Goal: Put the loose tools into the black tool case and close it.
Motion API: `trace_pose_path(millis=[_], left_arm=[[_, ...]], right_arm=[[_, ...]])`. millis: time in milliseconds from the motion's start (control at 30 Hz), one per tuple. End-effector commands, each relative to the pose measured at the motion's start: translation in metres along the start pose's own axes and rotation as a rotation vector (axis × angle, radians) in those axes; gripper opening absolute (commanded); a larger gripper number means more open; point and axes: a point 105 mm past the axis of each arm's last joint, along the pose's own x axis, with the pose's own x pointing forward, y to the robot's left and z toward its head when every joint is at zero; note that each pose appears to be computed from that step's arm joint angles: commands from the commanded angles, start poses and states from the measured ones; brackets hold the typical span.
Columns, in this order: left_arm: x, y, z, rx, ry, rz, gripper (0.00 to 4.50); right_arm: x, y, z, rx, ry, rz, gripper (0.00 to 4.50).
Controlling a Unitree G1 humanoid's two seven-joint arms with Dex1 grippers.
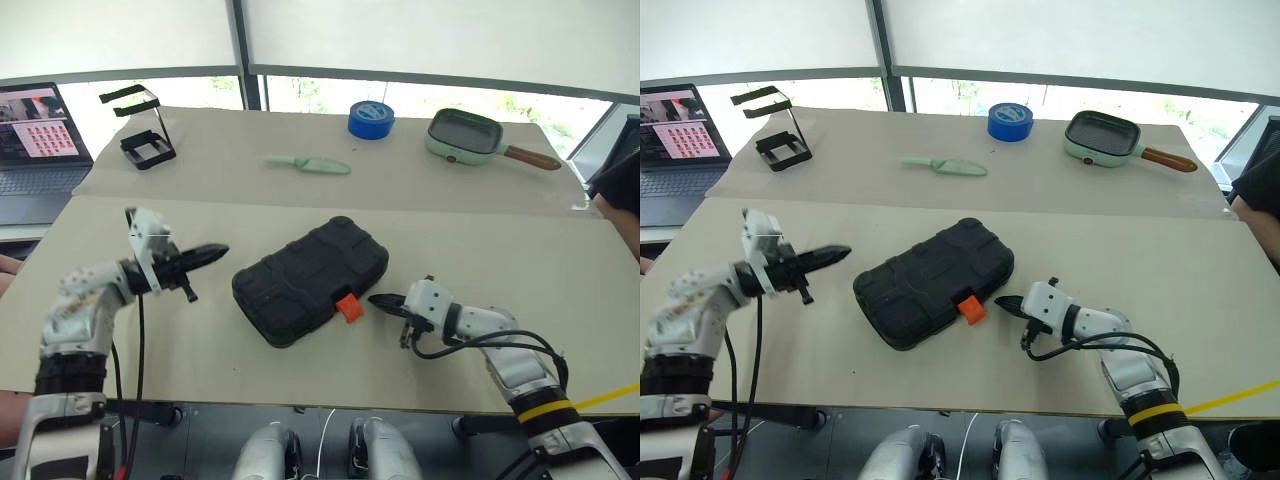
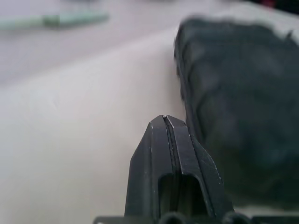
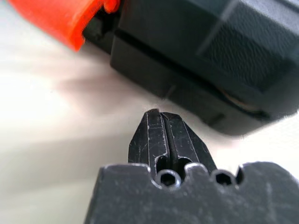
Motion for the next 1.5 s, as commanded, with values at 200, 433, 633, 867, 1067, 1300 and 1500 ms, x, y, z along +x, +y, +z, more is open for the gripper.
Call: trace_pose_path(millis=[200,433,633,867,1067,1300,1500], left_arm=[[0.094,-0.056,-0.001,0.044,0.094,-0.295,0.02],[0.107,-0.078,-0.07,0.158,0.408,-0.353,0.02],[0.103,-0.09,-0.09,0.044,0.405,-0.29,0.02],[0.096,-0.088,-0.093,0.042,0.425,-0.285,0.02],[0.1,-0.092,-0.084,0.04,0.376,-0.29,0.02],[0.095,-0.094,-0.085,0.03,0.384,-0.292,0.02],[0.094,-0.086,-0.085,0.026,0.393,-0.267,0.02]], right_arm=[[-0.028,0.015,0.029,0.12,-0.081,0.012,0.0],[-0.023,0.038,0.045,0.196,-0.087,0.076,0.0],[-0.008,0.039,0.059,0.179,-0.123,0.07,0.0],[0.001,0.037,0.051,0.161,-0.078,0.08,0.0],[0.015,0.038,0.044,0.162,-0.061,0.081,0.0],[0.029,0.036,0.037,0.15,-0.061,0.041,0.0],[0.042,0.032,0.044,0.186,-0.135,-0.022,0.0]])
